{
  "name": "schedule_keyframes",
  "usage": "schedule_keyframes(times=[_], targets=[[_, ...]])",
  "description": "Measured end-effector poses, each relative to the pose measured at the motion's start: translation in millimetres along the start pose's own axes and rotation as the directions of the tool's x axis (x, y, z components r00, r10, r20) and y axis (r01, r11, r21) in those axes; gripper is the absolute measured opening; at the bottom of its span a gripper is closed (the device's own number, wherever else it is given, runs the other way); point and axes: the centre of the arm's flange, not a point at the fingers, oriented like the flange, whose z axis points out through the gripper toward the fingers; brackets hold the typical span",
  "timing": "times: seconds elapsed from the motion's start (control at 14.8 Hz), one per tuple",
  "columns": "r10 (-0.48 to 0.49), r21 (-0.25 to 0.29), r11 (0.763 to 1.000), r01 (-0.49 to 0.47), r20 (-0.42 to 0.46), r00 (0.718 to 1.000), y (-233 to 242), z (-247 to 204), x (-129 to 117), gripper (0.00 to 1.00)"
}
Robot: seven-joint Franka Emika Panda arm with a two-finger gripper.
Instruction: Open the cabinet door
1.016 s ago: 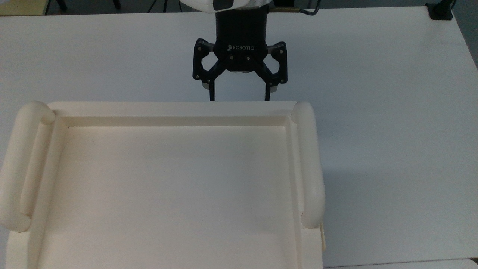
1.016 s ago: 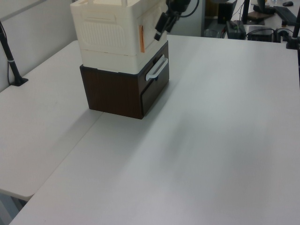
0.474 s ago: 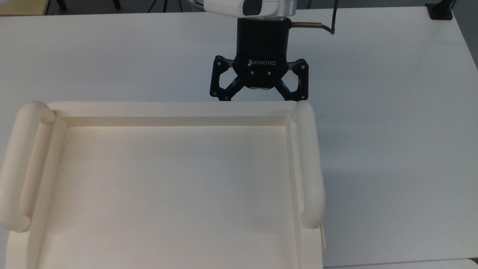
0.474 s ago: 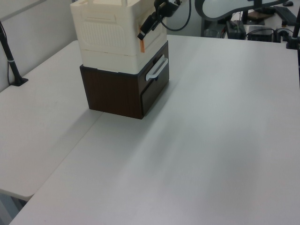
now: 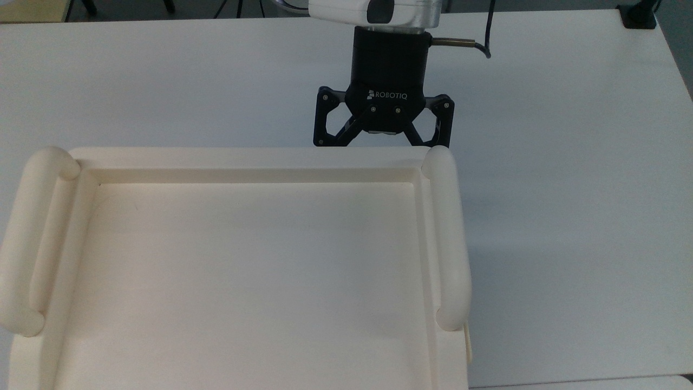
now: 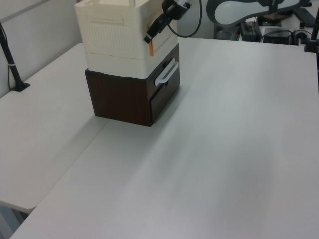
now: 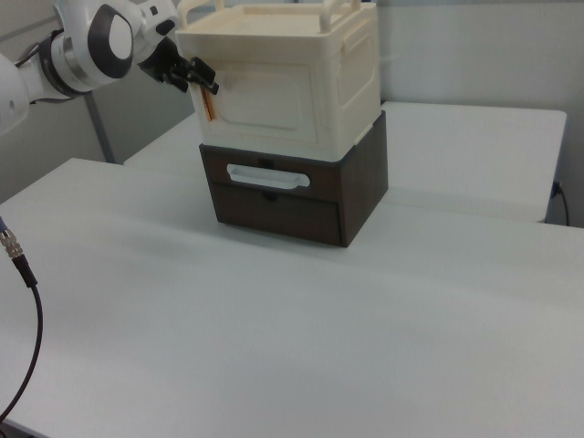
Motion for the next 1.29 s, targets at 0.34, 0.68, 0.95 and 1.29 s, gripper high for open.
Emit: schedule_keyframes(times=[0.34, 0.68, 0.95, 1.29], targets=[[-0.03, -0.012, 0.999, 0.029, -0.025, 0.999, -5.1, -0.8, 0.8, 0.71], [-0.039, -0.02, 0.999, 0.038, -0.029, 0.999, -5.5, -1.6, 1.0, 0.37], [-0.03, -0.021, 0.999, 0.03, -0.03, 0.999, -2.8, -2.8, 1.6, 0.18], [-0.026, -0.024, 0.999, 0.026, -0.018, 0.999, -2.4, -3.6, -0.6, 0.18]])
